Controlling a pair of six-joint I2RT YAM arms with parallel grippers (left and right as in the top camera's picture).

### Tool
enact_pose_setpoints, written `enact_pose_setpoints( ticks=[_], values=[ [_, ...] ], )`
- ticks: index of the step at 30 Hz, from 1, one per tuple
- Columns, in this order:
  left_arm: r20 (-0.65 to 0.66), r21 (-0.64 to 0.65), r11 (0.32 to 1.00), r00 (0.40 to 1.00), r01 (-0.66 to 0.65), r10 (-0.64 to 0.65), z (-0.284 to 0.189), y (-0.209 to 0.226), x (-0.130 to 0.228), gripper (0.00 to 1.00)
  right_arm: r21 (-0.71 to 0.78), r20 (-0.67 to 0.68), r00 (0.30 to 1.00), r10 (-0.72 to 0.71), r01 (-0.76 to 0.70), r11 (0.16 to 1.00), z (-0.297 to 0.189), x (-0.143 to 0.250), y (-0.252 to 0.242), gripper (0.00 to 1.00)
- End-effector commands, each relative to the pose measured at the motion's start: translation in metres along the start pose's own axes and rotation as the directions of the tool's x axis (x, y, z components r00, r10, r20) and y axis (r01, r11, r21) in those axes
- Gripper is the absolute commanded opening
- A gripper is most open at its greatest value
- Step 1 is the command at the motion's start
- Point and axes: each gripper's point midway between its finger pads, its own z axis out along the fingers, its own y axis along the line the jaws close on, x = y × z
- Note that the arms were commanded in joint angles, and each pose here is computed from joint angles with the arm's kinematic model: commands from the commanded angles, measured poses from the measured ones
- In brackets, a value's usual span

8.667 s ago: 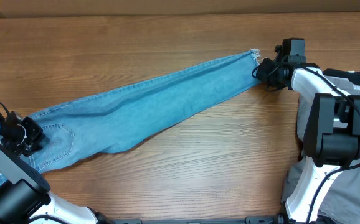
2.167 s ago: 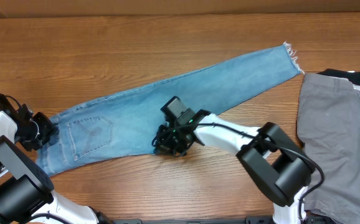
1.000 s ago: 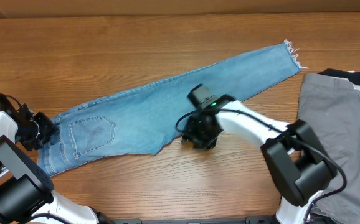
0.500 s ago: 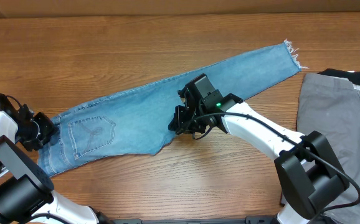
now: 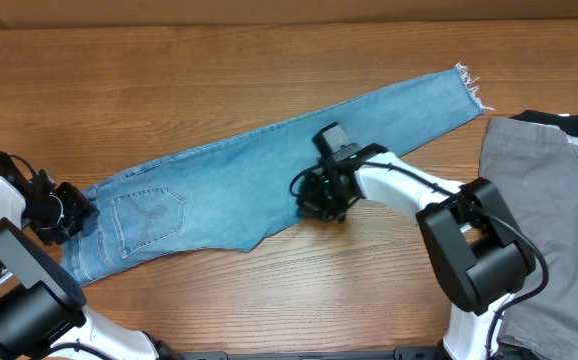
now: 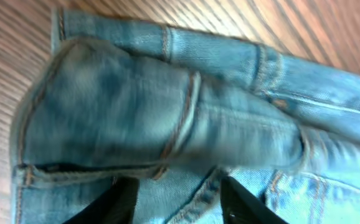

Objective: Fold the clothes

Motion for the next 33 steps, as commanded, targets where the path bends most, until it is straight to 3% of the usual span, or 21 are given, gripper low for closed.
enact_pose_setpoints(
  ticks=[1,5,8,15,20,23,28,33],
  values=[
    [0.038,0.058,0.997,0.998,-0.057,0.054,-0.023,-0.016,-0.021,0.45,0.038,0.033,0.998,0.053,-0.054,0.998,-0.011,-0.021,-0.028,0.04],
    [0.067,0.080,0.994,0.996,-0.071,0.065,-0.052,-0.028,-0.033,0.45,-0.063,0.061,0.987,-0.148,0.152,0.986,-0.042,-0.020,-0.002,0.04],
    [0.116,0.120,0.987,0.989,-0.102,0.088,-0.081,-0.044,-0.038,0.45,-0.119,0.164,0.938,-0.304,0.325,0.938,-0.082,-0.014,0.028,0.04],
    [0.189,0.141,0.953,0.952,-0.270,0.241,-0.123,-0.090,-0.013,0.48,-0.166,0.378,0.811,-0.446,0.533,0.829,-0.156,-0.003,0.074,0.04],
    [0.173,-0.004,0.930,0.916,-0.368,0.363,-0.138,-0.114,0.022,0.51,-0.153,0.478,0.766,-0.430,0.555,0.818,-0.193,-0.005,0.078,0.06],
    [0.119,-0.095,0.934,0.927,-0.345,0.355,-0.134,-0.114,0.040,0.54,-0.155,0.506,0.761,-0.406,0.543,0.825,-0.207,-0.009,0.073,0.06],
    [0.022,-0.113,0.960,0.966,-0.255,0.259,-0.093,-0.104,0.066,0.57,-0.154,0.523,0.779,-0.346,0.485,0.861,-0.220,-0.025,0.054,0.04],
    [-0.014,-0.204,0.976,0.997,-0.076,0.075,-0.044,-0.057,0.082,0.33,-0.150,0.508,0.809,-0.295,0.421,0.895,-0.225,-0.033,0.033,0.04]
  ],
)
